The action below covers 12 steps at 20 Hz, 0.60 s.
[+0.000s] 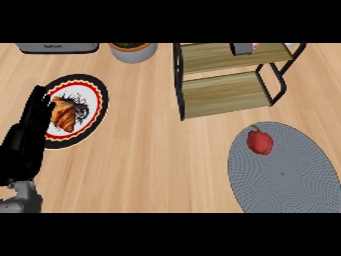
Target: Pick the cupcake from the placemat and place it in the tiered shelf
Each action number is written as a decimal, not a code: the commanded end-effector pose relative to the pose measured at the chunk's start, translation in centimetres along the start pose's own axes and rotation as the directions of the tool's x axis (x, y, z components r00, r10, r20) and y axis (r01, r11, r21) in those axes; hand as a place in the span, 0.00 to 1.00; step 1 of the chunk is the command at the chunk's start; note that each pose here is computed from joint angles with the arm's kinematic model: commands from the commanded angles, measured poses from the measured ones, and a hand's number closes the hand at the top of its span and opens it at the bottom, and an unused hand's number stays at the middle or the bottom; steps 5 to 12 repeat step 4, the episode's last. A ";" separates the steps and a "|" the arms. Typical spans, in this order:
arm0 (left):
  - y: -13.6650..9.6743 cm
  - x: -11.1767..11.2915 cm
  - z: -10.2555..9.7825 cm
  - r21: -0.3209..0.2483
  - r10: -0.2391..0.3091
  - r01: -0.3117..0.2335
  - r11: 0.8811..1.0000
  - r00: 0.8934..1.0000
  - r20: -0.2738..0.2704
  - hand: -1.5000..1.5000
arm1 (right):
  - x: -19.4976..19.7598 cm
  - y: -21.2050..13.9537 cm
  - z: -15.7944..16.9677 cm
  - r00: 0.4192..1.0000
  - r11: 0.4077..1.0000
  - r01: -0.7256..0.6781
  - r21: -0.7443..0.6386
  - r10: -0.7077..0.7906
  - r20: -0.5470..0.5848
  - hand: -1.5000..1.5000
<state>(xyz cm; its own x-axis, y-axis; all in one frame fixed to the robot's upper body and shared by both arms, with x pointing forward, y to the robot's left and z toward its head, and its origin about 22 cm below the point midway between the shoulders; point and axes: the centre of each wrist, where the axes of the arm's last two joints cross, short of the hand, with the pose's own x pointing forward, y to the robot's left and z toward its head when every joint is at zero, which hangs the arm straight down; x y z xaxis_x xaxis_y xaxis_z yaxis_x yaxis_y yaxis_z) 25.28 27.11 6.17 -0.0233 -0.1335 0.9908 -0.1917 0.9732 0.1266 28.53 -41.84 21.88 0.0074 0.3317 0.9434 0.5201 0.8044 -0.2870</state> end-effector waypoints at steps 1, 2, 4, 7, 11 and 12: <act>-0.8 -0.4 0.9 -0.001 0.000 0.000 1.000 1.000 -0.016 0.50 | 0.6 -2.5 1.0 1.000 1.000 0.017 0.024 -0.017 0.016 0.00; 0.8 1.3 0.9 0.003 -0.019 0.019 1.000 1.000 -0.002 0.50 | -0.8 -4.6 -0.2 1.000 1.000 0.004 0.001 -0.004 0.027 0.00; -0.8 0.8 -0.4 -0.002 0.001 -0.001 1.000 1.000 0.006 0.50 | 0.3 -5.6 0.7 0.999 0.999 0.020 0.037 -0.021 0.028 0.00; -0.8 0.8 -0.4 -0.002 0.001 -0.001 1.000 1.000 0.006 0.50 | 0.3 -5.6 0.7 0.999 0.999 0.020 0.037 -0.021 0.028 0.00; -0.8 0.8 -0.4 -0.002 0.001 -0.001 1.000 1.000 0.006 0.50 | 0.3 -5.6 0.7 0.999 0.999 0.020 0.037 -0.021 0.028 0.00; -0.8 0.8 -0.4 -0.002 0.001 -0.001 1.000 1.000 0.006 0.50 | 0.3 -5.6 0.7 0.999 0.999 0.020 0.037 -0.021 0.028 0.00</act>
